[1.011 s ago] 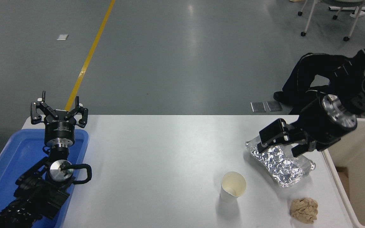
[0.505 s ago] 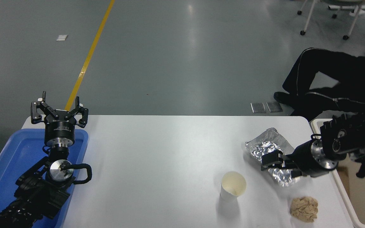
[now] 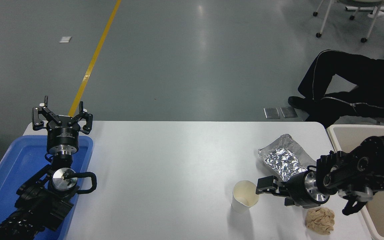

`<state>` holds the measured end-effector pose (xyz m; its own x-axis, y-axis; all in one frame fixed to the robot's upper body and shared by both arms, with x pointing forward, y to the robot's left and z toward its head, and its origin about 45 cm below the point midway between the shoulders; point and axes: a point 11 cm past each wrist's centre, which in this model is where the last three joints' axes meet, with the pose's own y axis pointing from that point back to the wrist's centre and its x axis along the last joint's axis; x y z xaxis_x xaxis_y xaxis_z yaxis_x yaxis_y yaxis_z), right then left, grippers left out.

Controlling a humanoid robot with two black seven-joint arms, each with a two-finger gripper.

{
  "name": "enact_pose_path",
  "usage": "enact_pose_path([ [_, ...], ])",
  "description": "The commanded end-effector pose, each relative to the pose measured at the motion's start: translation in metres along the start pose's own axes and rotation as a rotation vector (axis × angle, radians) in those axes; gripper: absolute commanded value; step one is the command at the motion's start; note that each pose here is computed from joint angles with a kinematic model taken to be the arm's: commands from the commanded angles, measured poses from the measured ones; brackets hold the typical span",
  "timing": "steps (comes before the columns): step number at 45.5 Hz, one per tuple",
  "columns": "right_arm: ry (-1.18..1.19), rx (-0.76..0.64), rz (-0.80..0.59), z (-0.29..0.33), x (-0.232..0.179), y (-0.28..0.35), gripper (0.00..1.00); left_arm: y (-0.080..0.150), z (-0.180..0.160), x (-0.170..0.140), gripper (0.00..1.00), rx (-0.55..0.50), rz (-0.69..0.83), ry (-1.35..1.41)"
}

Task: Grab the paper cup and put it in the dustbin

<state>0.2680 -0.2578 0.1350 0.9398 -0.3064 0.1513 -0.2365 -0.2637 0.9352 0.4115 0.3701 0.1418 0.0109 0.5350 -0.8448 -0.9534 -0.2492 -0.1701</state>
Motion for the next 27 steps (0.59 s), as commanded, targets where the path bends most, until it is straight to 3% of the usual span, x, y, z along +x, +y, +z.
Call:
enact_pose_path([
  [1, -0.031, 0.021, 0.015, 0.001, -0.009, -0.018, 1.00, 0.000, 0.000, 0.000, 0.99, 0.000, 0.000, 0.000],
  [8, -0.051, 0.032, 0.018, 0.000, -0.011, -0.028, 0.98, 0.000, 0.000, 0.000, 0.99, 0.000, 0.000, 0.000],
  [17, -0.087, 0.042, 0.029, -0.006, -0.011, -0.039, 0.87, 0.000, 0.000, 0.000, 0.99, 0.000, 0.000, 0.000],
  [27, -0.083, 0.054, 0.045, -0.011, -0.012, -0.045, 0.85, 0.000, 0.000, 0.000, 0.99, 0.000, 0.000, 0.000],
])
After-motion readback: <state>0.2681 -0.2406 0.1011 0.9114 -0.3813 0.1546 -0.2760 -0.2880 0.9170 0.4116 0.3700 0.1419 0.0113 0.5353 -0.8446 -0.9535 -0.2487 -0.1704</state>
